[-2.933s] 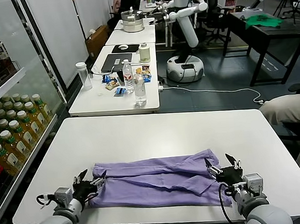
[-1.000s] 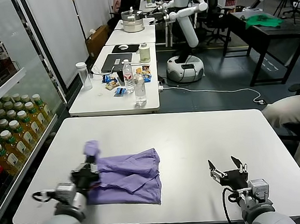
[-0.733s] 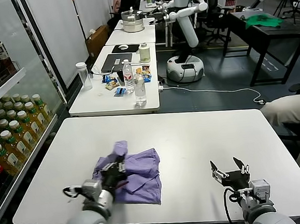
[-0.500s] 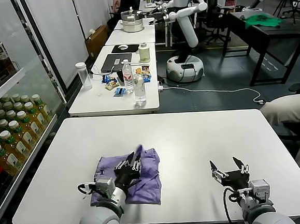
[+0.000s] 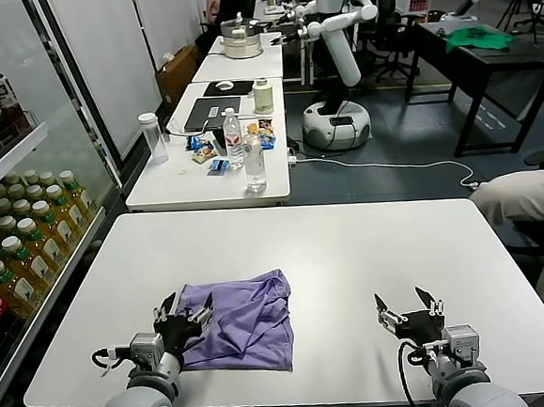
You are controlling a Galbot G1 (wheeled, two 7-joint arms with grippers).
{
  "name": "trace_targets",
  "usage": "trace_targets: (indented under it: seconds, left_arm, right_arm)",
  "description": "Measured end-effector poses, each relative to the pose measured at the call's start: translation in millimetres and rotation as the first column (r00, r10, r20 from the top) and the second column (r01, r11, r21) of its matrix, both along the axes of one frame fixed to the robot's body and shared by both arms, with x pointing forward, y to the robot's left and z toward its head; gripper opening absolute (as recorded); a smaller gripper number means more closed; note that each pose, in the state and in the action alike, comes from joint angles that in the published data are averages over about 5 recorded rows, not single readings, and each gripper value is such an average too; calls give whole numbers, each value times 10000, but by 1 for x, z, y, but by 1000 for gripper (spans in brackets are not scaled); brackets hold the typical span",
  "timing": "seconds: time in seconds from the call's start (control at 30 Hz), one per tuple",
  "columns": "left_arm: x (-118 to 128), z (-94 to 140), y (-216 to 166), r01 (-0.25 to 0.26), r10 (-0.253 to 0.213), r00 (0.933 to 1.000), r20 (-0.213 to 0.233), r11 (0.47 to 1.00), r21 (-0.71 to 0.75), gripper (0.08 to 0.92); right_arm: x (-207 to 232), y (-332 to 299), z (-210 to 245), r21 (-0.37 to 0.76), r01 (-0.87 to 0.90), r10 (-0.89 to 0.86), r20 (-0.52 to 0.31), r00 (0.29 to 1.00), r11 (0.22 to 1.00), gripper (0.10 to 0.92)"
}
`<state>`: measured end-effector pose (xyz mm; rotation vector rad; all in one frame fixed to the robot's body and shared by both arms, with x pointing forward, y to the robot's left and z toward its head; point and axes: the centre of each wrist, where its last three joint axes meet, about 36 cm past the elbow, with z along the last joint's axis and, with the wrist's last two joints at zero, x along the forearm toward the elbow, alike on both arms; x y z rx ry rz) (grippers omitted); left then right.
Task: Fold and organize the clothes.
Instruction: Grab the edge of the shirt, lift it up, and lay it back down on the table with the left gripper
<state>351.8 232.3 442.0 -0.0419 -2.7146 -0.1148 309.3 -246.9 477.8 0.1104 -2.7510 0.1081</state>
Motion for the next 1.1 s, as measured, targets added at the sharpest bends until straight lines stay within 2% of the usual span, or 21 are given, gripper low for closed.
trace_targets:
  seconds: [0.13, 0.37, 0.47, 0.83, 1.1]
  left_arm:
    - [6, -16, 11, -341, 347, 9987, -364, 9993, 175, 821]
    - [10, -33, 28, -716, 737, 9947, -710, 9969, 317, 805]
    - [9, -38, 31, -757, 765, 9932, -880, 9971, 125, 744]
    - [9, -42, 33, -815, 653, 9885, -1364, 9898, -1164, 425]
    - [3, -39, 29, -657, 478, 9895, -1365, 9894, -1295, 191]
  right_arm:
    - [0, 0, 0, -16, -14, 14, 10, 10000, 10000, 823]
    - [1, 1, 0, 2, -68, 68, 17, 10000, 10000, 823]
    - [2, 0, -1, 2, -68, 68, 7, 10000, 10000, 823]
    - [3, -2, 0, 63, -38, 38, -21, 10000, 10000, 823]
    - [3, -2, 0, 111, -36, 36, -15, 10000, 9999, 823]
